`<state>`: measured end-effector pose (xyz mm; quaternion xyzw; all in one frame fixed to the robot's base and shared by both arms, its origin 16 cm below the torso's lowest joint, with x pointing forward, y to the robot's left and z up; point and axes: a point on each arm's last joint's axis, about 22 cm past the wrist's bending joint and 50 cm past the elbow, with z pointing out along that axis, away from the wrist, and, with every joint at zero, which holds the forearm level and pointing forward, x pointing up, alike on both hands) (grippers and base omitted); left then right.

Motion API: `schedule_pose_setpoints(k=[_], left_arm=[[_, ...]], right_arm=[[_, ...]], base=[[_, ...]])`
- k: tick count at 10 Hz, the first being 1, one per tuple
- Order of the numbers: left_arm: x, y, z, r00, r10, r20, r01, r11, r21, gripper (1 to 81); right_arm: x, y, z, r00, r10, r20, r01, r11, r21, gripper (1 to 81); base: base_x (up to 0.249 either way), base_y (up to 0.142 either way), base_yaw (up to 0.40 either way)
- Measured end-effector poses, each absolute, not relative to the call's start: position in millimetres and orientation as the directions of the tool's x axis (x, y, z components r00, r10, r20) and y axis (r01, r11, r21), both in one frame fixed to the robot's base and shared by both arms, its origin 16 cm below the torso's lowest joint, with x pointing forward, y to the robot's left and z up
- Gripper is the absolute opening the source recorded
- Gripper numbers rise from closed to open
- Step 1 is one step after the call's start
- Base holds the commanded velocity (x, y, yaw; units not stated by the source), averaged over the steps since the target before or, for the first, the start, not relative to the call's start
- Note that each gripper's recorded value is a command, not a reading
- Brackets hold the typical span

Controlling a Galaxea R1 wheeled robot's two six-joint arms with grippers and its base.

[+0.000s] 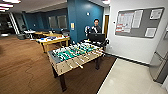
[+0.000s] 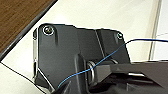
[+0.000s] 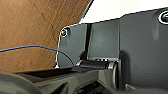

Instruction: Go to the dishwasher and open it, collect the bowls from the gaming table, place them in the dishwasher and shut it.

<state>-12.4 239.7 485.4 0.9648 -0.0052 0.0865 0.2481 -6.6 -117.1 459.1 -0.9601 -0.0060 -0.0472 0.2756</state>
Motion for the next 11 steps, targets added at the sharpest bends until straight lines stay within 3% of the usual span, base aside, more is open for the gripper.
schedule_pose_setpoints(k=[11], left_arm=[[-11.5,244.5,484.4,0.985,0.031,0.17,-0.054,-0.881,0.47,81.1]], right_arm=[[-8.2,-168.4,467.2,0.995,-0.013,0.094,0.038,-0.857,-0.515,81.1]], base=[[0.0,0.0,0.334]])
